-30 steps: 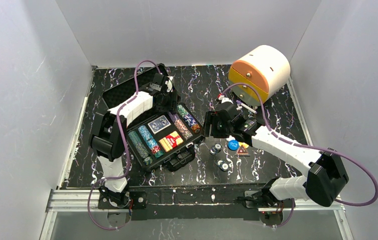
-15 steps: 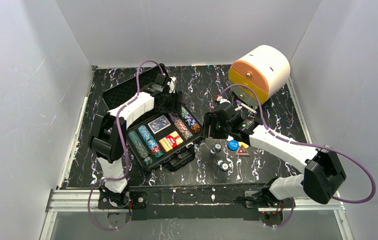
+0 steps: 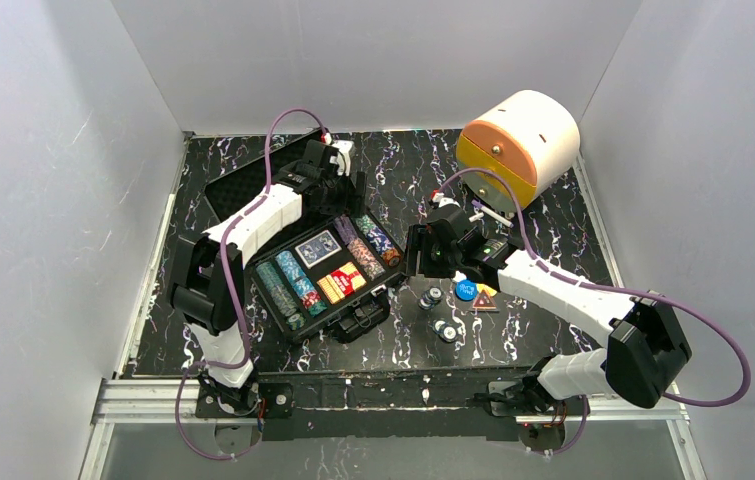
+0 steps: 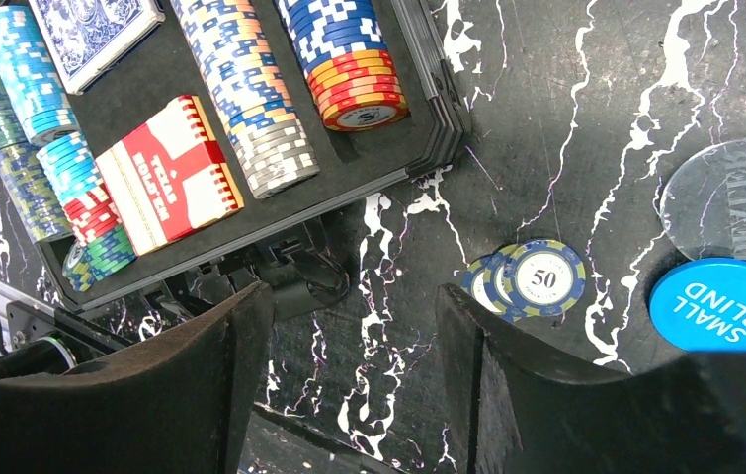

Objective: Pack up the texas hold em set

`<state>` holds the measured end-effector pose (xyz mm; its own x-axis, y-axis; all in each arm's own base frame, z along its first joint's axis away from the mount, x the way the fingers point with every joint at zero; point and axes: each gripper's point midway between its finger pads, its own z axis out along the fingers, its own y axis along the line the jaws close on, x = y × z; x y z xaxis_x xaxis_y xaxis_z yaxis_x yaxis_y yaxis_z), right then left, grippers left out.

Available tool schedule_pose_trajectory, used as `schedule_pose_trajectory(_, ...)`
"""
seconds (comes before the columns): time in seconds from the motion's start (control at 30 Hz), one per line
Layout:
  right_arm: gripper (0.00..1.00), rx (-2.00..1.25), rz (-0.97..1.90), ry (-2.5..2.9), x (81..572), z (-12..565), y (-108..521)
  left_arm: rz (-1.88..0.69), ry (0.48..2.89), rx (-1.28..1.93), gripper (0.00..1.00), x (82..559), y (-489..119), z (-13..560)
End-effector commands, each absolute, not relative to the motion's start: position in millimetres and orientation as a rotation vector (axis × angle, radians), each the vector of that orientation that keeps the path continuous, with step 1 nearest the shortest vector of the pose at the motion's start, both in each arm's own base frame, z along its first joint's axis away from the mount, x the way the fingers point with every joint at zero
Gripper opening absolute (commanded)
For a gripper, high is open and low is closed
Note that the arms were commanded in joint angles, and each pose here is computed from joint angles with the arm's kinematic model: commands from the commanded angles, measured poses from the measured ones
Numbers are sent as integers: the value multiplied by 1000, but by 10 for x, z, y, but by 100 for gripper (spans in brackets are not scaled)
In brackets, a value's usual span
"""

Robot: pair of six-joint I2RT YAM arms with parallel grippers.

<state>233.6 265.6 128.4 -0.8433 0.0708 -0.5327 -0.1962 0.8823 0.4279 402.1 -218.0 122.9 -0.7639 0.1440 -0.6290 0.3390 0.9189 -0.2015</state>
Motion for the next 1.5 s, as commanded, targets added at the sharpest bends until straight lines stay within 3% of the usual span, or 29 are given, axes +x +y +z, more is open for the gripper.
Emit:
schedule_pose_trajectory(0.0, 69, -95, 680, 2452, 2420, 1442, 2734, -480, 2479, 335, 78, 3868, -2254, 1258)
schedule_pose_trajectory(0.07, 69, -92, 680, 2456, 2412, 1421, 2732, -537, 2502, 323, 77, 3788, -2308, 1222)
schedule_pose_trajectory(0.27, 69, -94, 687, 2465, 2401, 1399, 2747, -468, 2651, 307, 61, 3616, -2189, 841)
schedule_pose_trajectory(0.47, 69, -90, 681, 2464, 2403, 1389, 2734, -361, 2738, 254, 58, 3466, -2003, 698)
schedule_pose_trajectory(1.03, 68, -90, 701, 2465, 2416, 1386, 2781, -552, 2867, 381, 37, 3188, -2190, 449)
schedule_pose_trajectory(1.4, 66, -199, 721, 2409, 2600, 1511, 2985, -525, 2887, 356, 33, 3258, -2193, 433)
schedule_pose_trajectory(1.47, 66, -252, 728, 2383, 2669, 1560, 3064, -480, 2848, 344, 36, 3330, -2157, 530)
